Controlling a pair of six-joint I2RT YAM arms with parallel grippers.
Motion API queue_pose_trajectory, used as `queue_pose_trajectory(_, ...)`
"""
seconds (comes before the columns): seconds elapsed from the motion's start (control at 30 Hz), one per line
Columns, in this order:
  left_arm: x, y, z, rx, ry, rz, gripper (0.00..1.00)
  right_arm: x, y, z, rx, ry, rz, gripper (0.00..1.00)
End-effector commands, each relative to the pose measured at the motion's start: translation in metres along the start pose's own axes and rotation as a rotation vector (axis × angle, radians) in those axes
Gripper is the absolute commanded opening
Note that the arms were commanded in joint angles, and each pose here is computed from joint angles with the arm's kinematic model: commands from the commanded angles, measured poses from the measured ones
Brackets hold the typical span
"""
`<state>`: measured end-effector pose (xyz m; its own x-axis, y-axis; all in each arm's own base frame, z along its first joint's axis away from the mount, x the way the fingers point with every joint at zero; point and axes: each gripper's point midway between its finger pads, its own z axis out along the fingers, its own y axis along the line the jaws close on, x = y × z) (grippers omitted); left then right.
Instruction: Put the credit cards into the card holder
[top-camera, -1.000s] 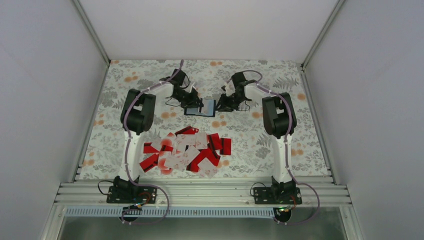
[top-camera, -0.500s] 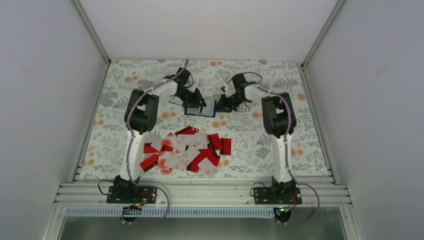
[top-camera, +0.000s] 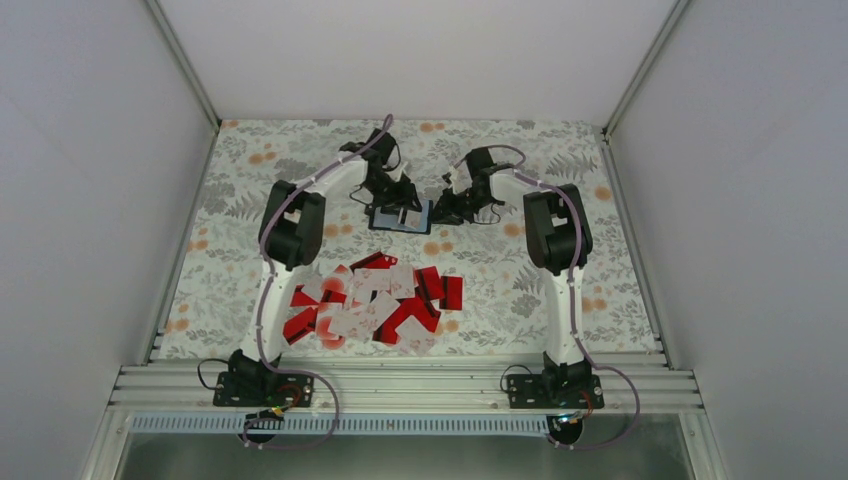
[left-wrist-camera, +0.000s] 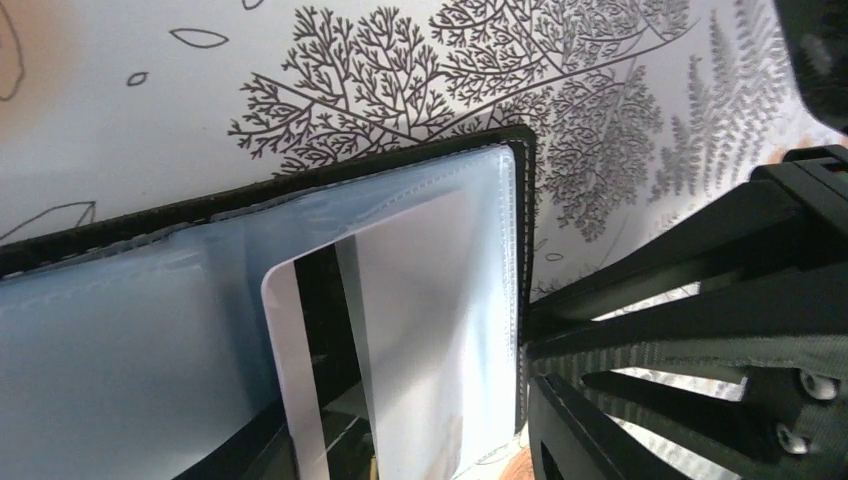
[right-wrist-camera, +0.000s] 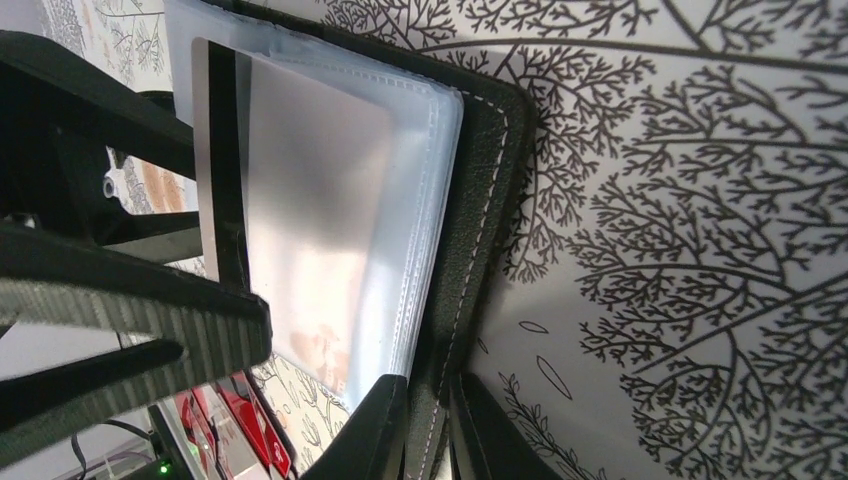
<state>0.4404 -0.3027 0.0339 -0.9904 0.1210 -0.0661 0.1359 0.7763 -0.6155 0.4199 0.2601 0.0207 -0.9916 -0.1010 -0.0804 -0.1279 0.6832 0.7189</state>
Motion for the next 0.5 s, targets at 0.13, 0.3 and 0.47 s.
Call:
queue_pose_trajectory(0.13, 0.022, 0.029, 0.011, -0.22, 0.065, -0.065, 0.62, 0.013, -0.027, 0.026, 0.025, 0.05, 0.036, 0.12)
queue_pose_trajectory(0.3, 0.017, 0.026, 0.005, -0.277, 0.042, -0.055, 0.85, 0.014, -0.026, 0.026, 0.018, 0.048, 0.042, 0.11)
queue_pose_trajectory(0.47, 0.014, 0.023, -0.001, -0.353, 0.026, -0.028, 1.0, 0.017, -0.026, 0.025, 0.016, 0.048, 0.049, 0.12)
